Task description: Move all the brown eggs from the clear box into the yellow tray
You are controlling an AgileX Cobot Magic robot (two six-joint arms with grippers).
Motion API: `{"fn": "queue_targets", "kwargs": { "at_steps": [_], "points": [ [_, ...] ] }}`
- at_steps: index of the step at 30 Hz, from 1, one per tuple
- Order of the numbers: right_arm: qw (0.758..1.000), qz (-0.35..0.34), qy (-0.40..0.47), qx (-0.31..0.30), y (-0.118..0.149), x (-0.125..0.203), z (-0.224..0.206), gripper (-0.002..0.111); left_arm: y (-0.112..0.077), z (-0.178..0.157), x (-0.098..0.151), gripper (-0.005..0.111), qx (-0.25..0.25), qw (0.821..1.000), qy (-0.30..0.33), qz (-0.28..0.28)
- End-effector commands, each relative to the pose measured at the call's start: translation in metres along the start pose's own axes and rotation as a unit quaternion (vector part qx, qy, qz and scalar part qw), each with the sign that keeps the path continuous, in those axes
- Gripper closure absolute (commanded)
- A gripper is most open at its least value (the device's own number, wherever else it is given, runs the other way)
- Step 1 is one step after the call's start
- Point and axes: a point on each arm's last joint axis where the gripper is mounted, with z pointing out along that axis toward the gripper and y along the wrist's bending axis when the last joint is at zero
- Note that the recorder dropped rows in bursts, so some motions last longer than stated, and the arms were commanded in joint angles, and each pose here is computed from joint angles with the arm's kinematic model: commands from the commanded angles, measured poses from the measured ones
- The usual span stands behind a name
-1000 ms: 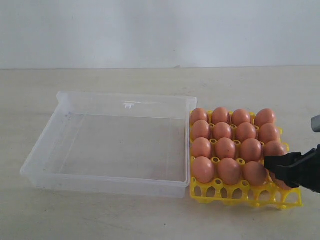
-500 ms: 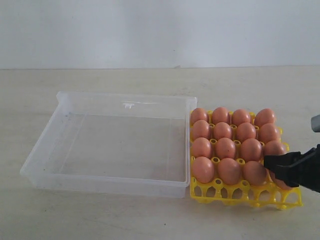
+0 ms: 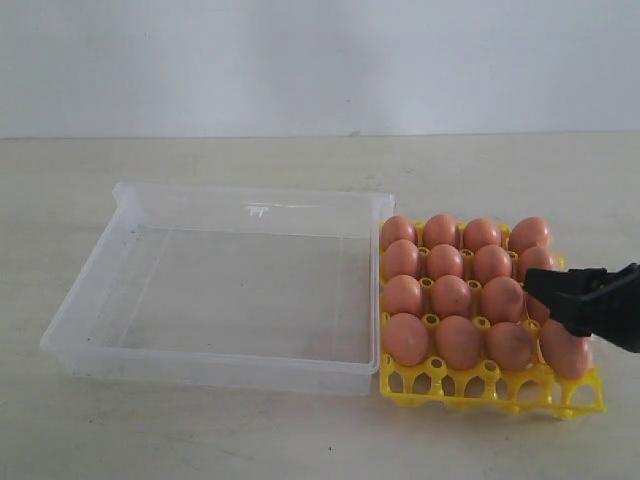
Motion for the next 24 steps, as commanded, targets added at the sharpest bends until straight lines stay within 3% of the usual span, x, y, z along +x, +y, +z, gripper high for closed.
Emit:
{"fn": "queue_targets", "kwargs": {
  "at_steps": [1, 3, 5, 6, 8, 10, 12, 13, 15, 18, 21, 24],
  "points": [
    [0.997, 0.007, -0.068, -0.029, 0.005, -0.012, -0.001, 0.054, 0.0, 0.0, -0.001, 0.111, 0.0, 1.0, -0.005, -0.004],
    [0.992, 0.015, -0.119, -0.05, 0.009, -0.021, -0.003, 0.06, 0.0, 0.0, -0.001, 0.111, 0.0, 1.0, -0.005, -0.004],
    [0.985, 0.006, -0.155, -0.08, 0.014, -0.028, -0.006, 0.084, 0.0, 0.0, -0.001, 0.111, 0.0, 1.0, -0.005, -0.004],
    [0.984, -0.025, -0.15, -0.095, 0.019, -0.028, -0.007, 0.106, 0.0, 0.0, -0.001, 0.111, 0.0, 1.0, -0.005, -0.004],
    [0.984, -0.09, -0.116, -0.099, 0.025, -0.025, -0.012, 0.108, 0.0, 0.0, -0.001, 0.111, 0.0, 1.0, -0.005, -0.004],
    [0.989, -0.139, -0.05, -0.033, 0.02, -0.022, -0.019, 0.109, 0.0, 0.0, -0.001, 0.111, 0.0, 1.0, -0.005, -0.004],
    [0.991, -0.091, -0.036, 0.092, 0.011, -0.031, -0.032, 0.109, 0.0, 0.0, -0.001, 0.111, 0.0, 1.0, -0.005, -0.004],
    [0.982, -0.058, -0.018, 0.18, 0.006, -0.041, -0.045, 0.109, 0.0, 0.0, -0.001, 0.111, 0.0, 1.0, -0.005, -0.004],
    [0.959, -0.013, 0.041, 0.28, -0.001, -0.061, -0.065, 0.109, 0.0, 0.0, -0.001, 0.111, 0.0, 1.0, -0.005, -0.004],
    [0.917, -0.017, 0.181, 0.354, -0.006, -0.072, -0.084, 0.109, 0.0, 0.0, -0.001, 0.111, 0.0, 1.0, -0.005, -0.004],
    [0.874, -0.022, 0.354, 0.331, 0.002, -0.08, -0.095, 0.109, 0.0, 0.0, -0.001, 0.111, 0.0, 1.0, -0.005, -0.004],
    [0.908, 0.001, 0.382, 0.173, 0.027, -0.093, -0.079, 0.109, 0.0, 0.0, -0.001, 0.111, 0.0, 1.0, -0.005, -0.004]
  ]
}}
